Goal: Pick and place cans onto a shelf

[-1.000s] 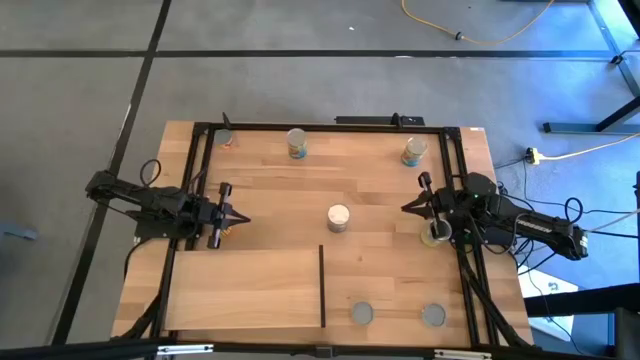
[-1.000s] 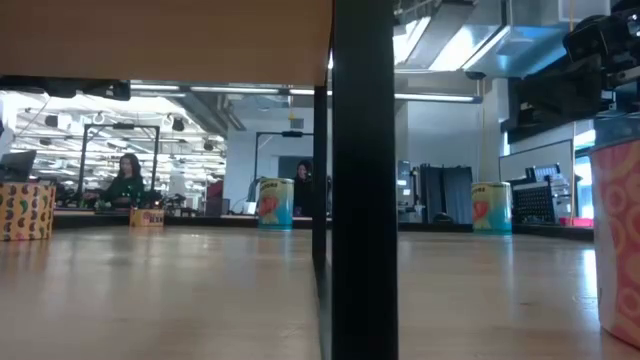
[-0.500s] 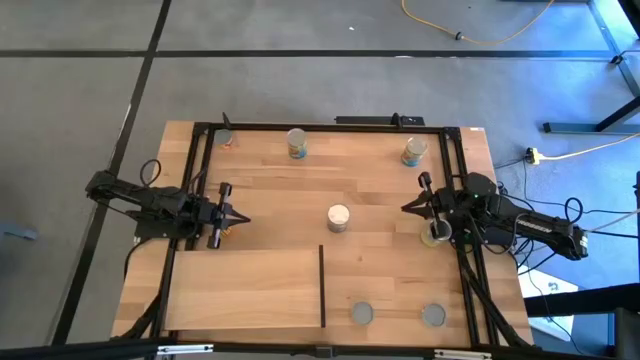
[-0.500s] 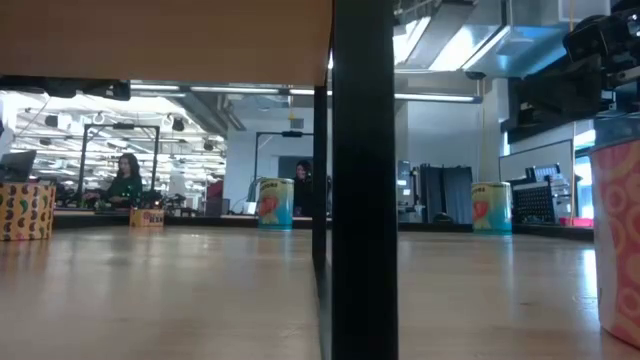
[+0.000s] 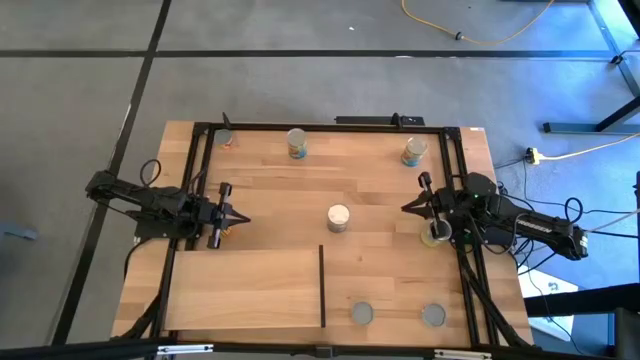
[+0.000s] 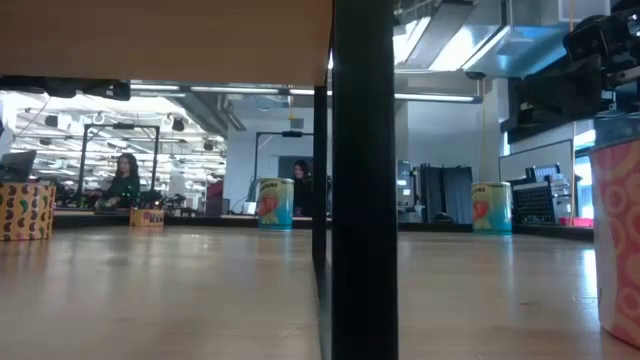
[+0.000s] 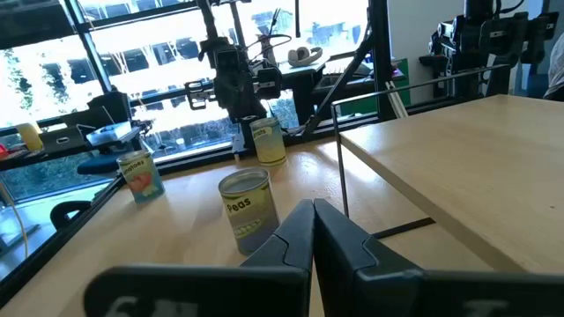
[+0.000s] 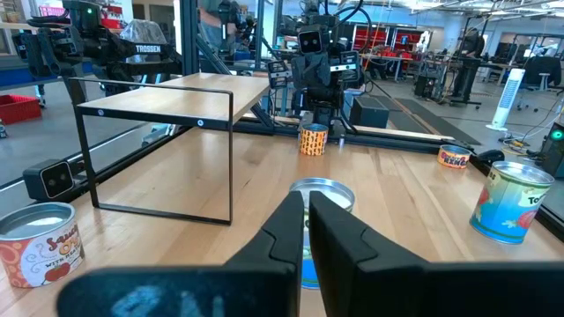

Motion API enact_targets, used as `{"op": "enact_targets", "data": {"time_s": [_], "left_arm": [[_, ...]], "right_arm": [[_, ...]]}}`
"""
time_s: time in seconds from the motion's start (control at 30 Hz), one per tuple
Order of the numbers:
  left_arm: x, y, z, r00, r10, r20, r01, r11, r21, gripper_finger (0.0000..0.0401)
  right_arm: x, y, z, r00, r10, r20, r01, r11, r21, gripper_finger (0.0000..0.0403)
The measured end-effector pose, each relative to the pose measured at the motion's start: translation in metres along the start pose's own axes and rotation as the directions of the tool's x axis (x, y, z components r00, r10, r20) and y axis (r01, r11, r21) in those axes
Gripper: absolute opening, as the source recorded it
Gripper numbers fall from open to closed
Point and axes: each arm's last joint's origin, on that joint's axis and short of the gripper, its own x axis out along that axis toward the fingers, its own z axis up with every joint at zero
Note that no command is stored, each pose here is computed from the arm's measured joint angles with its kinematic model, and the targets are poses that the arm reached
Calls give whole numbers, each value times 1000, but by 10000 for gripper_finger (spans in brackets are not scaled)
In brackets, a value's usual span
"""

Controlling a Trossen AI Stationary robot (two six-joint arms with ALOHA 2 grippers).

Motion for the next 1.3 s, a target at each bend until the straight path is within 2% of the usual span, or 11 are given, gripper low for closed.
{"op": "enact_targets", "data": {"time_s": [0.93, 1.03, 1.2, 1.3], "left_arm": [[0, 0, 0, 1000, 0, 1, 0, 1000, 3, 0], [0, 1, 4, 999, 30, 39, -31, 999, 29, 0], [-3, 6, 20, 995, 70, 66, -65, 995, -74, 0], [-4, 11, 29, 988, 148, -33, -150, 986, -76, 0]], "right_arm": [[0, 0, 0, 1000, 0, 0, 0, 1000, 0, 26], [0, 0, 0, 1000, 0, 0, 0, 1000, 0, 26], [0, 0, 0, 1000, 0, 0, 0, 1000, 0, 26], [0, 0, 0, 1000, 0, 0, 0, 1000, 0, 26]]}}
